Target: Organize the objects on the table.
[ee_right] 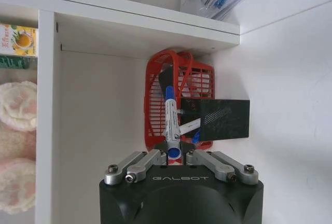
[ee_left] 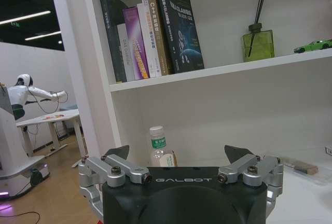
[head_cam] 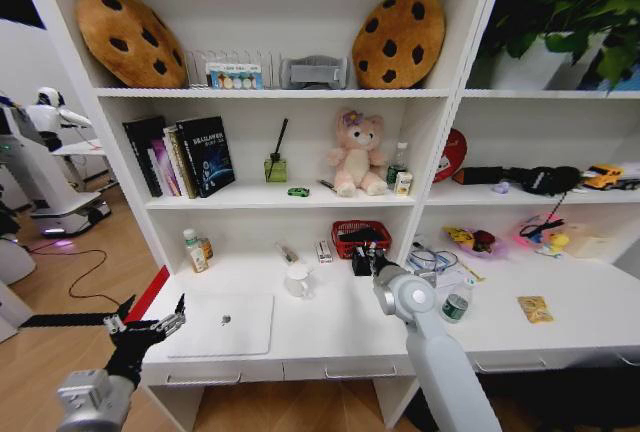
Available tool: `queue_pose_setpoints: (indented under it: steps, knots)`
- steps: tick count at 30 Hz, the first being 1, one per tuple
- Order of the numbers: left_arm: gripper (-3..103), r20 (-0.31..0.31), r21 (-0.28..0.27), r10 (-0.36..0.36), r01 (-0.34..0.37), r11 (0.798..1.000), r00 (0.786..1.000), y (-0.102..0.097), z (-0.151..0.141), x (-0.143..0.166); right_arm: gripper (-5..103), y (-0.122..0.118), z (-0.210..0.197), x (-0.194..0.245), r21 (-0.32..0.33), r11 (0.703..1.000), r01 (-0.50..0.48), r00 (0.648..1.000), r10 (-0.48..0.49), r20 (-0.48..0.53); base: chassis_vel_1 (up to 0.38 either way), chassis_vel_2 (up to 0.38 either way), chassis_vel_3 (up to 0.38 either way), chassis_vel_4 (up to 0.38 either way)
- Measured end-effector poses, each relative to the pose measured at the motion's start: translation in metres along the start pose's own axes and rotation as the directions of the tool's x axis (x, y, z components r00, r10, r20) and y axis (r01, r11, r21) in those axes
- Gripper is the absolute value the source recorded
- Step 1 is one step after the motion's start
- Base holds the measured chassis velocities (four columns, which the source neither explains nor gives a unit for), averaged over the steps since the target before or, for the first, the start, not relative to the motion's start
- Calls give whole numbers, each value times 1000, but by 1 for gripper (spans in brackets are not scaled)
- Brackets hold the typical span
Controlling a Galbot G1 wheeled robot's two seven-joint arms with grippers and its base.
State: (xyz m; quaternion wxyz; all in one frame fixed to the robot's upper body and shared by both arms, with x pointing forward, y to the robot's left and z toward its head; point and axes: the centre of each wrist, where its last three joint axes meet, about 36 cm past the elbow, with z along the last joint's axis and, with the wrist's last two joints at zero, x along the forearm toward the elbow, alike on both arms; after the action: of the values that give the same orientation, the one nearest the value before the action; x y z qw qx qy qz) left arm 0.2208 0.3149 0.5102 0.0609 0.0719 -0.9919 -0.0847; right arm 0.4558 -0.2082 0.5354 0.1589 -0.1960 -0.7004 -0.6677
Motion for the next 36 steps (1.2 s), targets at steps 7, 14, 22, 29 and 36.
queue_pose_setpoints:
  steps: [7, 14, 22, 29, 36]
  knots:
    - [100, 0, 0, 0, 0, 1000, 1000, 0, 0, 0, 12, 14, -23, 26, -122, 993, -4, 996, -7, -91, 0, 0, 0, 0]
    - [100, 0, 0, 0, 0, 1000, 1000, 0, 0, 0, 12, 26, -42, 25, -205, 978, -24, 995, 3, -101, 0, 0, 0, 0]
    - [100, 0, 0, 0, 0, 1000, 1000, 0, 0, 0, 12, 48, -50, -28, -313, 939, -141, 986, 106, -126, 0, 0, 0, 0]
    - [100, 0, 0, 0, 0, 1000, 1000, 0, 0, 0, 12, 76, -32, -43, -358, 910, -209, 974, 162, -156, 0, 0, 0, 0]
    - [100, 0, 0, 0, 0, 1000, 1000, 0, 0, 0, 12, 77, -29, -53, -369, 900, -232, 972, 200, -123, 0, 0, 0, 0]
